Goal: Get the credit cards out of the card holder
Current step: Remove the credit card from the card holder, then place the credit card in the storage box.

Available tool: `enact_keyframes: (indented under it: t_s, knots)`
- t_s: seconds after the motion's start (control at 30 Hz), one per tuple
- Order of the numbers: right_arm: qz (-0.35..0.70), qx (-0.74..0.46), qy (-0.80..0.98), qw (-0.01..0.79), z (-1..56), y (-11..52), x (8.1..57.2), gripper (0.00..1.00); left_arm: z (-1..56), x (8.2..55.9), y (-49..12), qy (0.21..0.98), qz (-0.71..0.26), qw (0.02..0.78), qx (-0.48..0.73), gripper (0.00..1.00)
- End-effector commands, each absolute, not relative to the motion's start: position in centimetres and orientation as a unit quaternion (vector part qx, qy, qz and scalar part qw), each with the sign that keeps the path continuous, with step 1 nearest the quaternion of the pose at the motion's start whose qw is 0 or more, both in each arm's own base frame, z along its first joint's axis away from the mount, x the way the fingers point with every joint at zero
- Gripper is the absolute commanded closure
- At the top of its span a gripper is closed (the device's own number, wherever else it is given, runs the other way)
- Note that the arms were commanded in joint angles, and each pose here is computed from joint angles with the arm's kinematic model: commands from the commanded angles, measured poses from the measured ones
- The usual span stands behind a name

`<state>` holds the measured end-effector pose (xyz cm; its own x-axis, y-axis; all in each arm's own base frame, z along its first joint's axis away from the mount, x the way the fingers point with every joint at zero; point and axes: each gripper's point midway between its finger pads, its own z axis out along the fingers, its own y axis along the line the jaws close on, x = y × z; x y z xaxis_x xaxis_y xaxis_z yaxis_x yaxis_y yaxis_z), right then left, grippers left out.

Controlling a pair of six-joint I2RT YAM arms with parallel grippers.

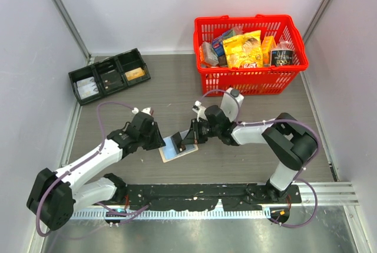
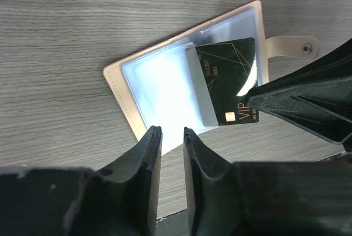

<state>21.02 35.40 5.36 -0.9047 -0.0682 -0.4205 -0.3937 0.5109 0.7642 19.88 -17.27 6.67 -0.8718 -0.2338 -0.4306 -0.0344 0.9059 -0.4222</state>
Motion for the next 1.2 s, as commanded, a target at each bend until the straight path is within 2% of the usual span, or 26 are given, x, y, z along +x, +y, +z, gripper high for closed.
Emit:
enact_keyframes:
  t_s: [0.0, 0.2, 0.3, 0.37, 0.6, 0.73, 0.87, 1.17]
  knots:
    - [0.433, -0.139, 0.858, 0.239, 7.3, 34.0, 22.8, 0.99, 9.9, 21.7, -18.6, 0.919, -0.251, 0.290, -0.088, 0.69]
    - [0.396, -0.129, 0.861, 0.291, 9.4, 32.1, 23.7, 0.99, 11.6, 22.8, -18.2, 0.887, -0.279, 0.346, -0.124, 0.31]
    - [0.391, -0.119, 0.858, 0.312, 10.7, 31.6, 24.2, 0.99, 13.1, 23.2, -18.4, 0.866, -0.306, 0.372, -0.135, 0.16]
    - [0.398, -0.113, 0.849, 0.328, 11.9, 31.6, 24.3, 0.99, 14.0, 23.5, -18.9, 0.851, -0.330, 0.387, -0.134, 0.09]
    - [0.472, -0.078, 0.784, 0.395, 18.6, 32.6, 25.3, 0.99, 18.8, 24.5, -20.4, 0.763, -0.441, 0.445, -0.159, 0.01]
    - [0.523, -0.055, 0.740, 0.419, 22.3, 33.2, 25.5, 0.99, 20.7, 24.9, -20.2, 0.703, -0.498, 0.465, -0.201, 0.00]
    - [0.561, -0.040, 0.705, 0.432, 25.1, 33.7, 25.5, 0.99, 21.8, 24.9, -20.3, 0.686, -0.517, 0.473, -0.196, 0.00]
    - [0.605, -0.032, 0.672, 0.427, 27.1, 35.1, 24.6, 0.99, 24.6, 24.3, -21.6, 0.650, -0.570, 0.472, -0.171, 0.14]
